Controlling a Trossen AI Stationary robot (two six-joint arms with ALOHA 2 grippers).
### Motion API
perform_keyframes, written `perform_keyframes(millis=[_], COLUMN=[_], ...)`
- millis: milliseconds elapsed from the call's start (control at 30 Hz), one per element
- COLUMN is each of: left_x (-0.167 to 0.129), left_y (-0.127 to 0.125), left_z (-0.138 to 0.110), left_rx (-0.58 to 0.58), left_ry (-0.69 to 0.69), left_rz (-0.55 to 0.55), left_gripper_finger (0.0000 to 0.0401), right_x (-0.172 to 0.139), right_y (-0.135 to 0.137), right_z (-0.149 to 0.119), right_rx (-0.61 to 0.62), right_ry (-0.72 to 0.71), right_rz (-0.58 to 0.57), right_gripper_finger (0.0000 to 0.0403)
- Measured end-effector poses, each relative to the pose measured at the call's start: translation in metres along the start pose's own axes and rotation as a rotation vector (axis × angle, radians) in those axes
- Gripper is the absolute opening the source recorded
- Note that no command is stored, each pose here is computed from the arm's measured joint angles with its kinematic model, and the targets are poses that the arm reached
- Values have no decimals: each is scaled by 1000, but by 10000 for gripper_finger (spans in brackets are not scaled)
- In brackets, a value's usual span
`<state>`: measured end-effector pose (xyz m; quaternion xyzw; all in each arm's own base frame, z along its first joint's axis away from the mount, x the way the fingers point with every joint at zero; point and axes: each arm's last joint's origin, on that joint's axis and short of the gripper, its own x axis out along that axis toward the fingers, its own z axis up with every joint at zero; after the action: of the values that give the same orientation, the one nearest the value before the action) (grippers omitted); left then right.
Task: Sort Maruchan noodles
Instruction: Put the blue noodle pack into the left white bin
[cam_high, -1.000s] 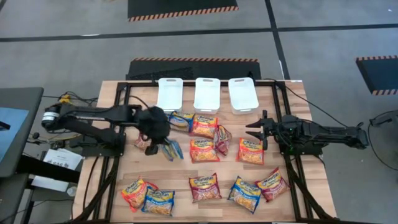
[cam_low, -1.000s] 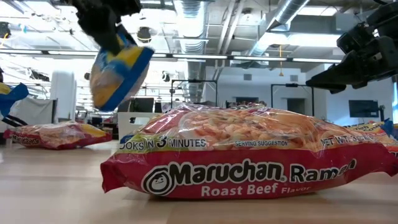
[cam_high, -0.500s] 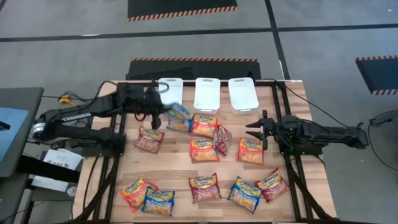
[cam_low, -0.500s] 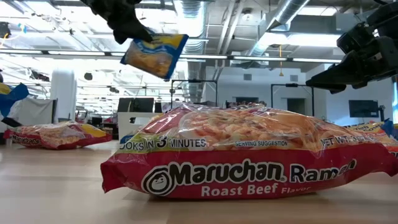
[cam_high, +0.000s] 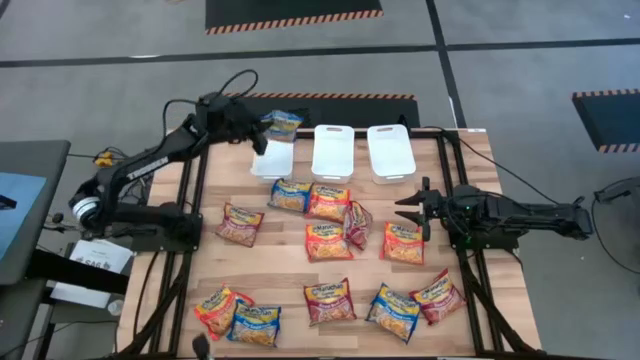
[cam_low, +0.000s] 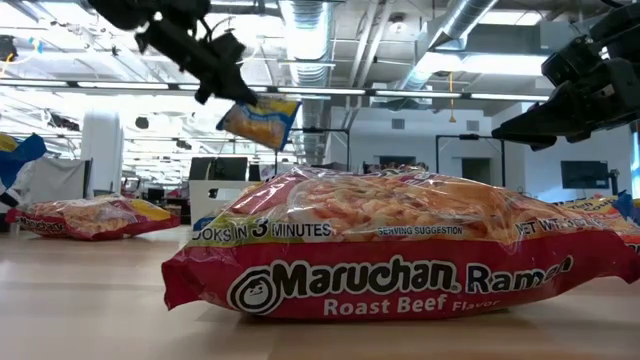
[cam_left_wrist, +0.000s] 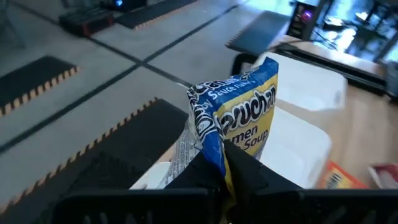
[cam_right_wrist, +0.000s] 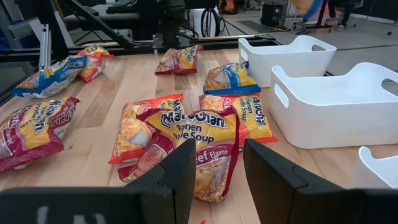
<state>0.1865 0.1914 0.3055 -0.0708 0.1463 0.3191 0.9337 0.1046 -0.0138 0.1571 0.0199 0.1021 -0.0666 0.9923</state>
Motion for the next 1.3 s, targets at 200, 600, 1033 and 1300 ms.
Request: perform_keyframes(millis=[200, 600, 1033, 1300], left_x=[22, 68, 85, 82], left_y=[28, 57, 63, 68], left_z=[-14, -50, -66, -68], left_rx=[-125, -280, -349, -375], left_ry=[42, 115, 144, 162], left_rz=[51, 51, 70, 78], left_gripper_finger=[0, 0, 0, 0], right_x=[0, 0, 0, 0], right_y=[0, 0, 0, 0], right_z=[0, 0, 0, 0], right_rx=[0, 0, 0, 0], right_ry=[0, 0, 0, 0], right_rz=[0, 0, 0, 0], right_gripper_finger=[159, 159, 159, 159])
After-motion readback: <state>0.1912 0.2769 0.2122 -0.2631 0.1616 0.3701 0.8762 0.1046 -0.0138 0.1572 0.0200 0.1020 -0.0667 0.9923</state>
